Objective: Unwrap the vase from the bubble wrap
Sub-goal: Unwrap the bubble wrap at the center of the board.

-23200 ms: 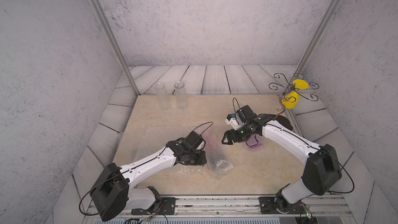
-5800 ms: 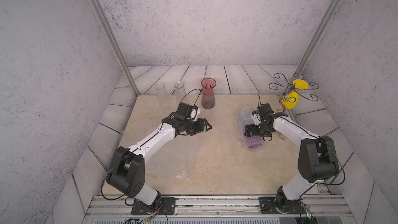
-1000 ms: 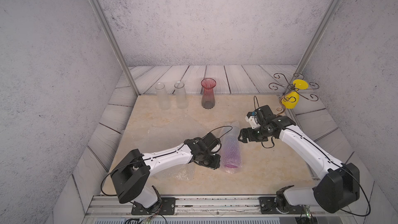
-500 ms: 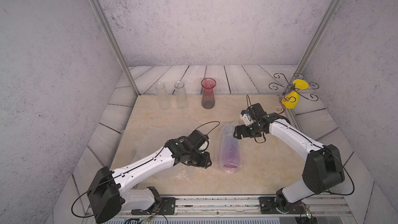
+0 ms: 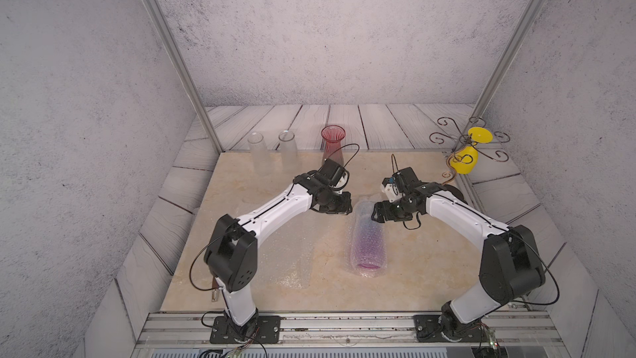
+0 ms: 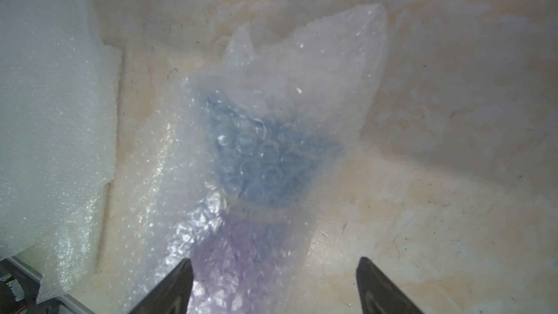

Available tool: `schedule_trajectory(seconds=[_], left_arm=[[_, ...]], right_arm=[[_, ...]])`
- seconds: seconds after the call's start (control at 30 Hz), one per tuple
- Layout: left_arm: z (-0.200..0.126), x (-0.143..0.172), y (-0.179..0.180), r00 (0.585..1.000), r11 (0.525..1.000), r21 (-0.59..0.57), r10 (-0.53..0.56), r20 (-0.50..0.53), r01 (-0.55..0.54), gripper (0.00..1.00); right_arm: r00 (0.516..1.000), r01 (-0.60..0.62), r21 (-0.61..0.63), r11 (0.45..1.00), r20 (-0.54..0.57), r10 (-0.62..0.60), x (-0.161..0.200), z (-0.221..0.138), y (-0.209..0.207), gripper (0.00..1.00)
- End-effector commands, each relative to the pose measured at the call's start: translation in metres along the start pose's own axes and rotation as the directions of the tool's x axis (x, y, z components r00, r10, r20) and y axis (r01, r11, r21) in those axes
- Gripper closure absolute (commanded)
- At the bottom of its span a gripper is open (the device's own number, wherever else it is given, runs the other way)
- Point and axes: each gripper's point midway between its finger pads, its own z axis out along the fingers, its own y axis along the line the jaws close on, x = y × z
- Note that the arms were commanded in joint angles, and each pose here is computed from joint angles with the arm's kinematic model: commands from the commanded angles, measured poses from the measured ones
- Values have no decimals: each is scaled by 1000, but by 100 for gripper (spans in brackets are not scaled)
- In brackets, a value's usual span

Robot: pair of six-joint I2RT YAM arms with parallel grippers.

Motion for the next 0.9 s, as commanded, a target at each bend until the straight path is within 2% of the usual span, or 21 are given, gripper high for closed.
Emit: schedule_trajectory(seconds=[0.0,0.17,0.33,0.57,0.7,0.73,0.83,0.87], left_arm=[[18,-5,18,999,996,-79,29,-38,-32,69],[39,-11,20,997,999,-45,26,-67,-29,69],[55,-7,16,997,1000,3,-18,-76,18,69],[68,-9,11,996,1000,22,-10,-88,12,66],[78,-12,13,996,1000,-1,-13,-93,13,68],[78,-14,15,996,1000,-12,-15,-83,14,72],[74,-20,15,999,1000,-5,-23,-44,23,97],[71,-22,14,999,1000,-3,-24,-34,24,100]], right_arm=[[999,-12,-8,1000,-43,12,8,15,-2,20],[998,-7,-8,1000,-55,7,11,18,-3,26],[998,-3,-9,1000,-64,3,13,21,-3,27],[997,-7,-6,1000,-77,7,17,23,-5,29],[997,-7,-4,1000,-79,6,17,24,-5,31],[997,-5,-6,1000,-80,4,17,24,-5,33],[996,-3,-5,1000,-85,2,18,25,-6,42],[996,-3,-3,1000,-91,3,20,26,-7,46]])
